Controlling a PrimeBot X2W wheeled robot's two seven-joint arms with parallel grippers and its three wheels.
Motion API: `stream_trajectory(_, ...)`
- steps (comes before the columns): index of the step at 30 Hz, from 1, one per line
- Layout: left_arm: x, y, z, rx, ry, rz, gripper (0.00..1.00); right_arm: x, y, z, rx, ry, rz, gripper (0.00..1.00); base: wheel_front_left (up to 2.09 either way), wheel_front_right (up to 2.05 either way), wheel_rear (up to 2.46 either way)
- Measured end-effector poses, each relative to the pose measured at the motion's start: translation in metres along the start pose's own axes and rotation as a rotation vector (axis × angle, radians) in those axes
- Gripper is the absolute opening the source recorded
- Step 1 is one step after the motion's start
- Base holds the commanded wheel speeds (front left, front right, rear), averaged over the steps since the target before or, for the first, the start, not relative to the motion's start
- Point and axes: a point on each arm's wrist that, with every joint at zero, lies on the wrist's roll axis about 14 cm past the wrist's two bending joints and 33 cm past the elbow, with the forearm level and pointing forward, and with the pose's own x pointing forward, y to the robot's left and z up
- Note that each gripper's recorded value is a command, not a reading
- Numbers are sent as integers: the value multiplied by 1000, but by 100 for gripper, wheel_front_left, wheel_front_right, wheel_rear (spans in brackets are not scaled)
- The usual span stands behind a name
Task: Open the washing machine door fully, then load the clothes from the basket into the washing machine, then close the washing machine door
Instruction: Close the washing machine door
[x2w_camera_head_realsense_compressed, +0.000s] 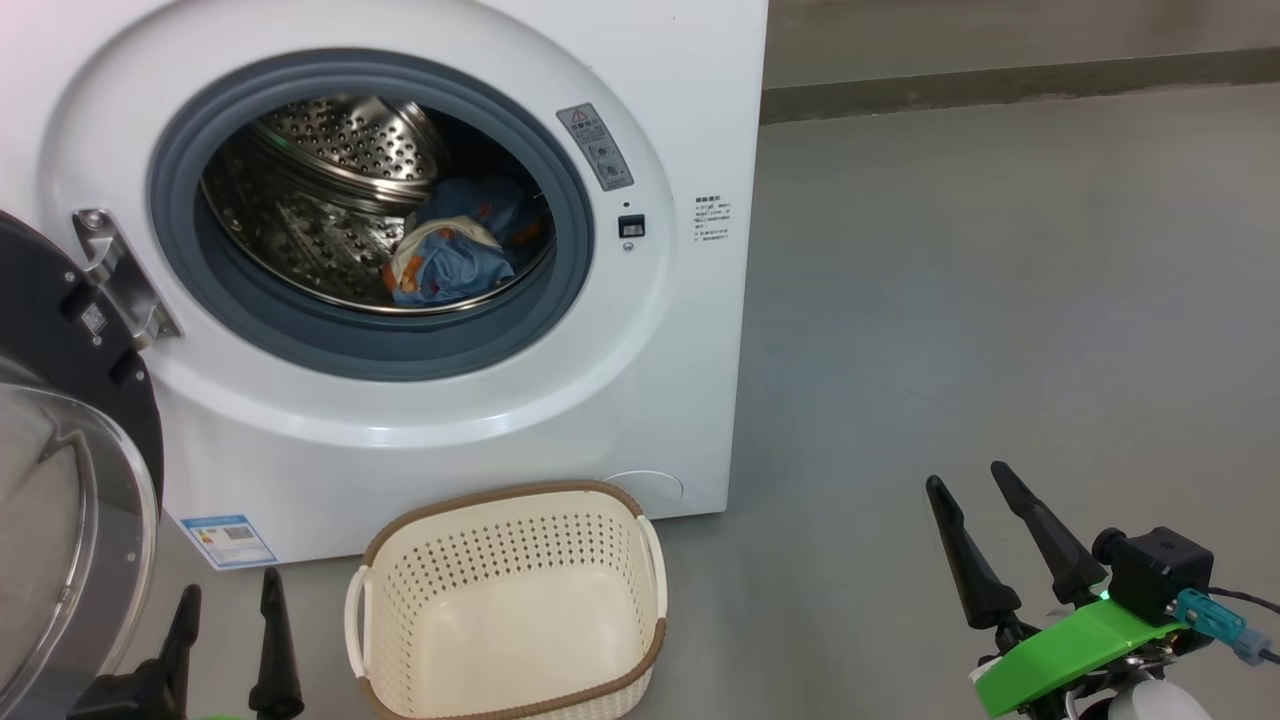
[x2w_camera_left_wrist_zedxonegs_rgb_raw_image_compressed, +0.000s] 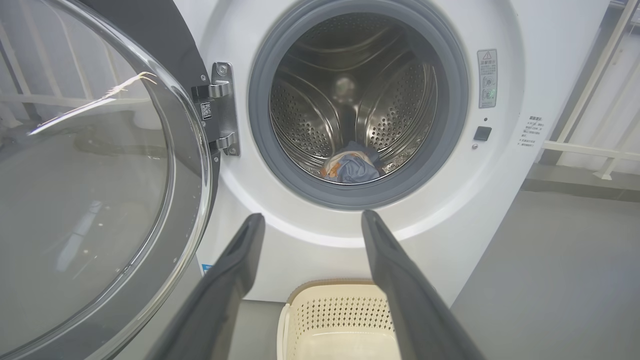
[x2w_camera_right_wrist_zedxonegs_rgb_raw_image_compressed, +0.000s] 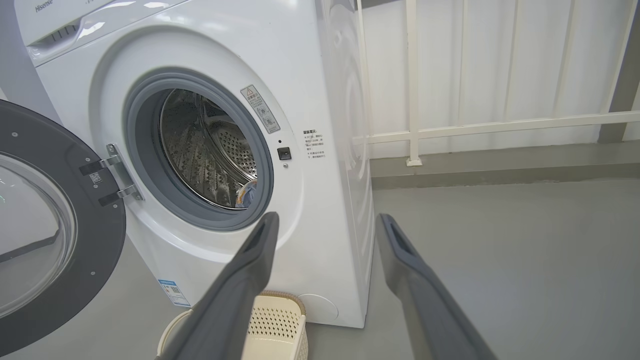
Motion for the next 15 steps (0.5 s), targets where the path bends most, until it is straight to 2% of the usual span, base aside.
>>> stream_trajectory(15, 0, 0, 2, 1, -5, 0, 100, -1, 0, -1, 1, 2, -1, 100, 0, 0, 0)
